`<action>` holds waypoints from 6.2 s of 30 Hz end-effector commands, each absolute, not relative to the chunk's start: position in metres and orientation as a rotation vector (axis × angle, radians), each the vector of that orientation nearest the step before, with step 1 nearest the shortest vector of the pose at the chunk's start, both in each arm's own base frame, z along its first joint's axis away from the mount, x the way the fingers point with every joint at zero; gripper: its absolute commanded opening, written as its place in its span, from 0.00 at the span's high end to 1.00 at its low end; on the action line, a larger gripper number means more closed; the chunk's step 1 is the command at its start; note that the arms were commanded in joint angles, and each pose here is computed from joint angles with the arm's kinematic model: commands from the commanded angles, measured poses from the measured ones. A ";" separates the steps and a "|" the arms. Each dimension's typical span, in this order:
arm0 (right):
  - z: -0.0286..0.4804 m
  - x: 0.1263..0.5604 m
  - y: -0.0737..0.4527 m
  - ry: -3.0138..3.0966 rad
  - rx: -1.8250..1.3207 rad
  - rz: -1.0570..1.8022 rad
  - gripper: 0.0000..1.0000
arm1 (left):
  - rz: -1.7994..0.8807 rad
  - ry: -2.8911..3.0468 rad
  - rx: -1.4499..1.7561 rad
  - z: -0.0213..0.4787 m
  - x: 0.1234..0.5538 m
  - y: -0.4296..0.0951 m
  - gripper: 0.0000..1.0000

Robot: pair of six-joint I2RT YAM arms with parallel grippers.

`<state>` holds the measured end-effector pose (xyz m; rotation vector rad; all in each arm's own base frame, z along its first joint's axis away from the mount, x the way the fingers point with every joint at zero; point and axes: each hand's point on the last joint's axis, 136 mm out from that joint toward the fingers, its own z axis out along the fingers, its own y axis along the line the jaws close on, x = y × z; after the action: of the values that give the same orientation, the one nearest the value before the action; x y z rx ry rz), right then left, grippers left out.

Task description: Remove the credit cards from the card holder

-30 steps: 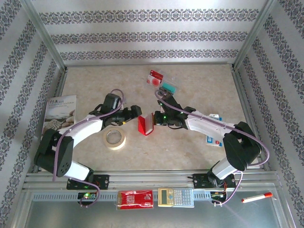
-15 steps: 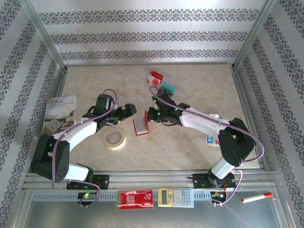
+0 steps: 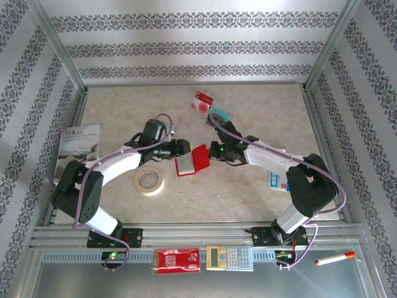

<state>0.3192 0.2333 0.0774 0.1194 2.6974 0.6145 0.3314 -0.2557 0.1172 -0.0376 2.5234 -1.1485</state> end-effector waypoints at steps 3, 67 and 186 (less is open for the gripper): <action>0.071 0.318 0.220 2.702 0.104 0.608 0.97 | -1.109 2.556 0.017 0.104 0.344 -0.284 0.59; -0.001 0.300 0.229 2.776 0.338 0.640 0.98 | -0.660 2.757 -0.272 0.066 0.319 -0.216 0.52; -0.007 0.287 0.282 2.889 -0.112 0.601 0.81 | -1.034 2.764 -0.296 0.059 0.320 -0.252 0.78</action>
<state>0.2969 0.2895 0.0186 -0.1429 2.8233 0.6357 0.3218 -0.2499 0.0651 -0.2523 2.7553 -0.9852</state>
